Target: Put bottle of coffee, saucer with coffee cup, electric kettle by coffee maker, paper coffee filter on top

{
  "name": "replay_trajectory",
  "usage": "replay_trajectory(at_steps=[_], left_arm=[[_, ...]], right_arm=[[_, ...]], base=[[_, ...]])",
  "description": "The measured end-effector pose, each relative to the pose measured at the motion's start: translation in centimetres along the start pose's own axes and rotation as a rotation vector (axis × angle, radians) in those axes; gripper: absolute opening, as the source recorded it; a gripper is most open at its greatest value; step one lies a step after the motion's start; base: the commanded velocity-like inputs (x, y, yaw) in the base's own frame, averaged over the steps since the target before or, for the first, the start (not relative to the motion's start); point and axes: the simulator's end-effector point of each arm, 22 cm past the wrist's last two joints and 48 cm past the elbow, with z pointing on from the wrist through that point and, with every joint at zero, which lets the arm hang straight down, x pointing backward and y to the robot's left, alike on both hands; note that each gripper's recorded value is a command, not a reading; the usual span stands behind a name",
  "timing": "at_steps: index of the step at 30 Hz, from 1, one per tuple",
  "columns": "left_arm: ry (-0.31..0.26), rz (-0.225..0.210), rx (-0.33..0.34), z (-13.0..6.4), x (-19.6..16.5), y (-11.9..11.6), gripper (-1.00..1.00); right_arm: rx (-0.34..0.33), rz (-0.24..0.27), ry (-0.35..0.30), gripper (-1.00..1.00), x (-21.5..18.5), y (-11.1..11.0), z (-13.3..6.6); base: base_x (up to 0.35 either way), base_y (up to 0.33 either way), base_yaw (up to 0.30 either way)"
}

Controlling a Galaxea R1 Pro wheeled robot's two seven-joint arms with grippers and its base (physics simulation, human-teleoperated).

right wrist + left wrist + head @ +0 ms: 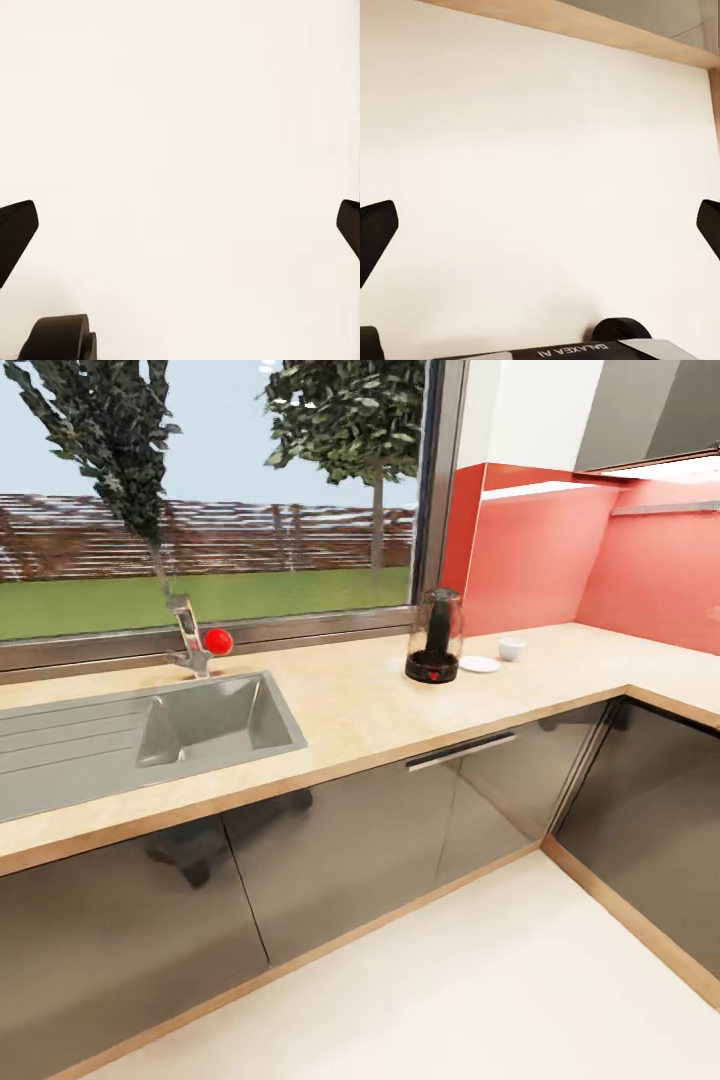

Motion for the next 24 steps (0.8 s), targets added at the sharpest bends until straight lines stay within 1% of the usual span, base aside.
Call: replay_trajectory(at_steps=[5, 21, 24], left_arm=[[0.001, 0.0, 0.0, 0.0, 0.02, 0.0, 1.0], [0.002, 0.0, -0.001, 0.05, 0.09, -0.01, 1.0], [0.002, 0.0, -0.008, 0.04, 0.09, 0.14, 1.0]], right_arm=[[0.0, 0.0, 0.0, 1.0, 0.0, 0.0, 0.0], [0.0, 0.0, -0.001, 1.0, -0.04, -0.01, 0.01], [0.0, 0.0, -0.001, 1.0, -0.04, 0.02, 0.01]], base=[[0.0, -0.301, -0.168], [0.0, -0.304, -0.271], [0.0, -0.23, -0.148]])
